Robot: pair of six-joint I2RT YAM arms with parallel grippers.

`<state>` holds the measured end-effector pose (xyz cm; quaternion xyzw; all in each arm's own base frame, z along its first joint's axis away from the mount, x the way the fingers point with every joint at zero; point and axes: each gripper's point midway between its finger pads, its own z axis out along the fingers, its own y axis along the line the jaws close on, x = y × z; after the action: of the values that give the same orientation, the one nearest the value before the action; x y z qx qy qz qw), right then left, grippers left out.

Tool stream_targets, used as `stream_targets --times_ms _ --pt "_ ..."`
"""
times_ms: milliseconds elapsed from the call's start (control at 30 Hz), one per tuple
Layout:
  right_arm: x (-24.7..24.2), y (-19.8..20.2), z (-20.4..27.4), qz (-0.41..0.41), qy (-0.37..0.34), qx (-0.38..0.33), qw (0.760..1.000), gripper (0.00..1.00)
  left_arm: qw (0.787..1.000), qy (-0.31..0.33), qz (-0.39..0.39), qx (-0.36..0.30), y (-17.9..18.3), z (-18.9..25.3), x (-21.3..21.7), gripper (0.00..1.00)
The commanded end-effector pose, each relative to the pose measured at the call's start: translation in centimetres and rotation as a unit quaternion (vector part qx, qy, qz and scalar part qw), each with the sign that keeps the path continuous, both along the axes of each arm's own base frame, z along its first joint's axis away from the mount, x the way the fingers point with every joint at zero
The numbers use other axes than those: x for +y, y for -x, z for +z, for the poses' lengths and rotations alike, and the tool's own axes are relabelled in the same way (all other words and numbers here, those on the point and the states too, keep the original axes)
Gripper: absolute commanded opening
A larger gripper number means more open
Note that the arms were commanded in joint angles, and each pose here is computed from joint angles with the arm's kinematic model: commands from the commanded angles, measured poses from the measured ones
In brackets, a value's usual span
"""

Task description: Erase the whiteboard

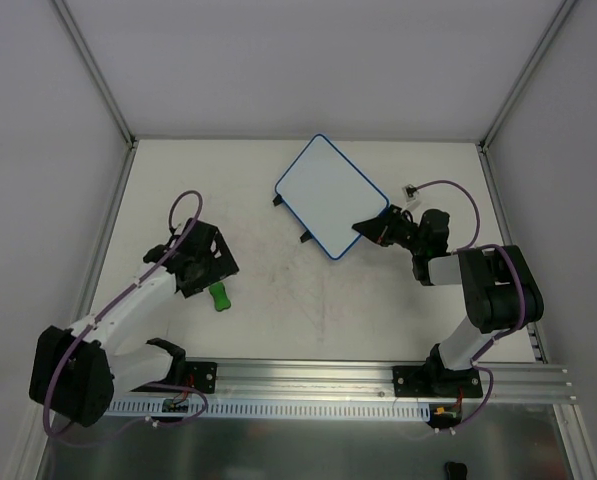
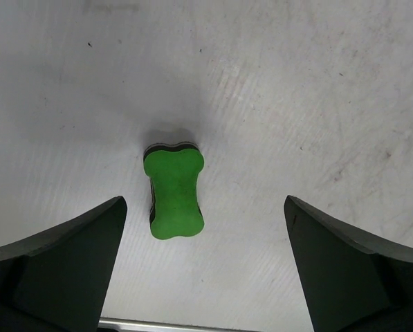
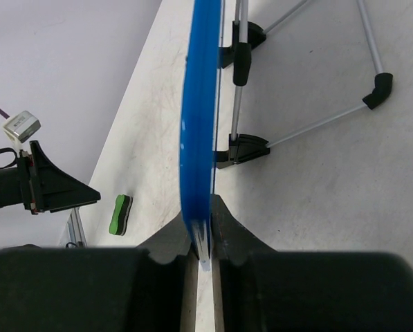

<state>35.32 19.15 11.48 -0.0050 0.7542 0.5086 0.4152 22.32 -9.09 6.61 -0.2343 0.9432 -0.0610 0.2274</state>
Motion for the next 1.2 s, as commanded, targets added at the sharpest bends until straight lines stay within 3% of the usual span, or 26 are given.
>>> stream_targets --times_ms 0,167,233,367,467,1167 --pt "0.2 -0.1 6.0 0.02 -0.028 -0.123 0.992 0.12 0.998 -0.015 -0.018 -0.052 0.4 1.5 1.2 0.99" --pt "-0.1 -0.2 6.0 0.015 -0.045 -0.121 0.991 0.2 0.988 0.004 -0.011 -0.152 0.8 4.5 2.0 0.99" --pt "-0.1 -0.3 5.9 0.014 -0.046 -0.121 0.992 0.13 0.984 0.007 -0.011 -0.178 0.9 5.4 2.2 0.99" --pt "-0.2 -0.3 5.6 0.011 -0.045 -0.118 0.992 0.12 0.982 0.011 -0.014 -0.189 1.1 5.8 2.3 0.99" --pt "-0.4 -0.6 5.3 0.002 -0.043 -0.116 0.992 0.0 0.983 0.014 -0.013 -0.184 1.2 5.6 2.1 0.99" --pt "1.2 -3.2 6.1 -0.017 -0.013 -0.175 0.984 0.0 0.978 0.01 -0.019 -0.209 0.7 7.1 2.2 0.99"
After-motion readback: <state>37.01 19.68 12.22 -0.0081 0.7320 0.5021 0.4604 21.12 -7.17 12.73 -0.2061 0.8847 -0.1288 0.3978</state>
